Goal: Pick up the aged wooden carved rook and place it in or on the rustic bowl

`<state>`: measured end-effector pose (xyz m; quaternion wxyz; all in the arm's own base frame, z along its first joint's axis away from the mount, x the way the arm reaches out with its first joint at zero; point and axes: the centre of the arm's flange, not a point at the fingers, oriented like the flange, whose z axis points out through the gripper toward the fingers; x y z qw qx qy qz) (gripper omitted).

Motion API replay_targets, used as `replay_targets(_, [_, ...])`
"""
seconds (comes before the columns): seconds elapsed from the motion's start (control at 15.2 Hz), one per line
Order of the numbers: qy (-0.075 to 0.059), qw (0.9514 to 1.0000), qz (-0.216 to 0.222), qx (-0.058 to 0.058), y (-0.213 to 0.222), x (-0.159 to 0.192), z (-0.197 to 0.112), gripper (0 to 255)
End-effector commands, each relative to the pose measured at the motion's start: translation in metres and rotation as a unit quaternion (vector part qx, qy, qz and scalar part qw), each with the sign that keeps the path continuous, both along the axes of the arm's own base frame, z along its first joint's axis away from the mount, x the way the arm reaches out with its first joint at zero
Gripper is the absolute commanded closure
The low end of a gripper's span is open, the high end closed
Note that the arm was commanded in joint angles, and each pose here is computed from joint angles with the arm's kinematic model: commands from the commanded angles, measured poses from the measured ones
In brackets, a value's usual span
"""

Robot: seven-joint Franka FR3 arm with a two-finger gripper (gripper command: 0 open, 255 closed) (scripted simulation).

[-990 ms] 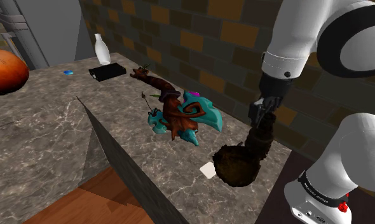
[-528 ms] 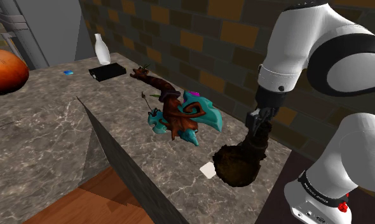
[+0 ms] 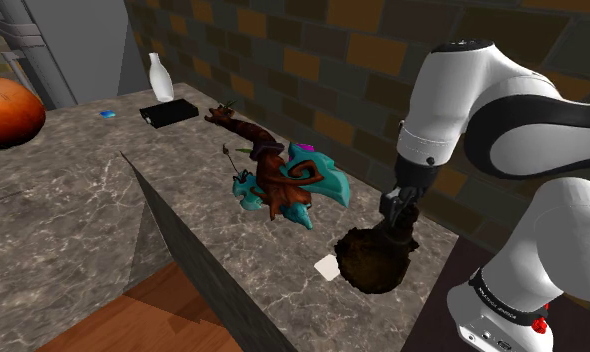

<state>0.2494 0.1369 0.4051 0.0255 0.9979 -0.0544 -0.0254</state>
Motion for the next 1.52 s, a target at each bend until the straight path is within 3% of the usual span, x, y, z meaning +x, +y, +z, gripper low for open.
replay_targets(0.0, [-0.001, 1.0, 0.0, 0.0, 0.0, -0.001, -0.012, 255])
replay_targets(0.53, [-0.001, 1.0, 0.0, 0.0, 0.0, -0.001, -0.015, 255])
replay_targets(0.59, [-0.001, 1.0, 0.0, 0.0, 0.0, -0.001, -0.015, 0])
replay_targets(0.92, [-0.001, 1.0, 0.0, 0.0, 0.0, -0.001, -0.015, 0])
replay_targets(1.19, [-0.001, 1.0, 0.0, 0.0, 0.003, 0.002, 0.035, 0])
replay_targets(1.45, [-0.001, 1.0, 0.0, 0.0, 0.003, 0.002, 0.035, 0])
